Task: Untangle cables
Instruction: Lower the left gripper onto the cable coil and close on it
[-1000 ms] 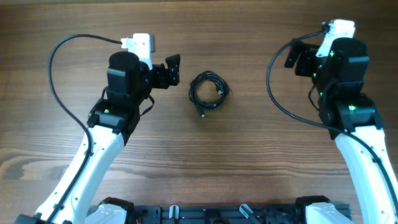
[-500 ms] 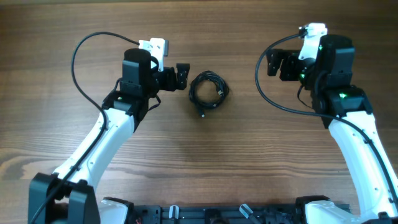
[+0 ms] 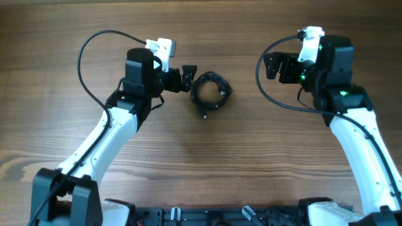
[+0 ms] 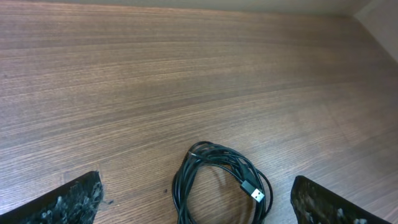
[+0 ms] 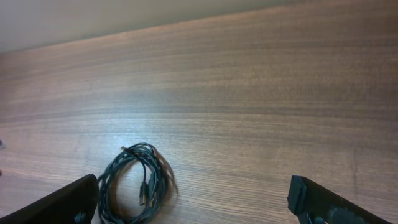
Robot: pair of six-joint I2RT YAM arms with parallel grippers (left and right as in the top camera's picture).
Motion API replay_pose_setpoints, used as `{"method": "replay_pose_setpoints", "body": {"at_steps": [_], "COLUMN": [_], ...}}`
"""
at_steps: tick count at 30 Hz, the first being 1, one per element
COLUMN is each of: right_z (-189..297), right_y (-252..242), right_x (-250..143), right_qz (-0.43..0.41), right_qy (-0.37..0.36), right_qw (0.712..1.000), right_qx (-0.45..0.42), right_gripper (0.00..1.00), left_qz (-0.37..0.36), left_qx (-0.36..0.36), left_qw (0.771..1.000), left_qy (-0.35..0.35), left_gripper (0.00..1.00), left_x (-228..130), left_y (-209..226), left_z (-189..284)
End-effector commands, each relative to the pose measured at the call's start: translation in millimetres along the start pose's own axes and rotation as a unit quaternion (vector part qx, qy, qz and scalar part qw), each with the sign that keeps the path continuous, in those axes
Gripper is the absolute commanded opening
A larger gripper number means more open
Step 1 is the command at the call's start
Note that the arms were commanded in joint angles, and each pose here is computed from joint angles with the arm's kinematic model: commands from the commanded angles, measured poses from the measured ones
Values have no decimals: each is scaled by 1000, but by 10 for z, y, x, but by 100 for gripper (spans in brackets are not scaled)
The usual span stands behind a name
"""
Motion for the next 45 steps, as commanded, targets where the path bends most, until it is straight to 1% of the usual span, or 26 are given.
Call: {"method": "replay_pose_setpoints", "body": {"at_steps": [1, 6, 9, 13, 19, 28, 39, 42, 45], "right_z": [-153, -274, -325, -367, -372, -372, -369, -368, -367], "right_y": [-4, 101, 129, 176, 189, 202, 233, 241, 248], "right_x": [-89, -175, -219, -256, -230, -229, -231, -227, -229], "right_qz": [-4, 45, 48, 42, 44, 44, 44, 45, 45], "right_qy": [22, 41, 51, 63, 55, 56, 59, 58, 59], "right_qw": [1000, 998, 997, 996, 996, 996, 994, 994, 994], "right_qx": [1, 22, 27, 49, 54, 61, 77, 81, 85], "right_gripper": [100, 100, 100, 100, 100, 100, 100, 100, 100], "left_qz": [-10, -34, -42, -41, -33, -34, -45, -47, -58], "left_qx": [-17, -18, -20, -21, -22, -11, -6, -13, -46], "left_qw": [1000, 998, 997, 996, 994, 994, 996, 995, 993], "left_qy": [14, 47, 68, 81, 106, 102, 77, 84, 89], "left_gripper": [96, 95, 94, 86, 85, 83, 83, 82, 81], "left_x": [-74, -188, -269, -347, -526, -617, -524, -567, -614], "left_y": [-47, -47, -39, -13, 51, 132, 140, 117, 42], "left_z": [-40, -35, -58, -136, -335, -565, -655, -688, -723]}}
Point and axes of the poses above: each gripper's point midway between its finger pads, its own z axis back along the fingers, its own y axis along the line the jaws close on, x = y × z, the point moved 8 cm from there along z, back along the fingers, and after that the axes turned 9 degrees about -z, right-handed, at the moved point
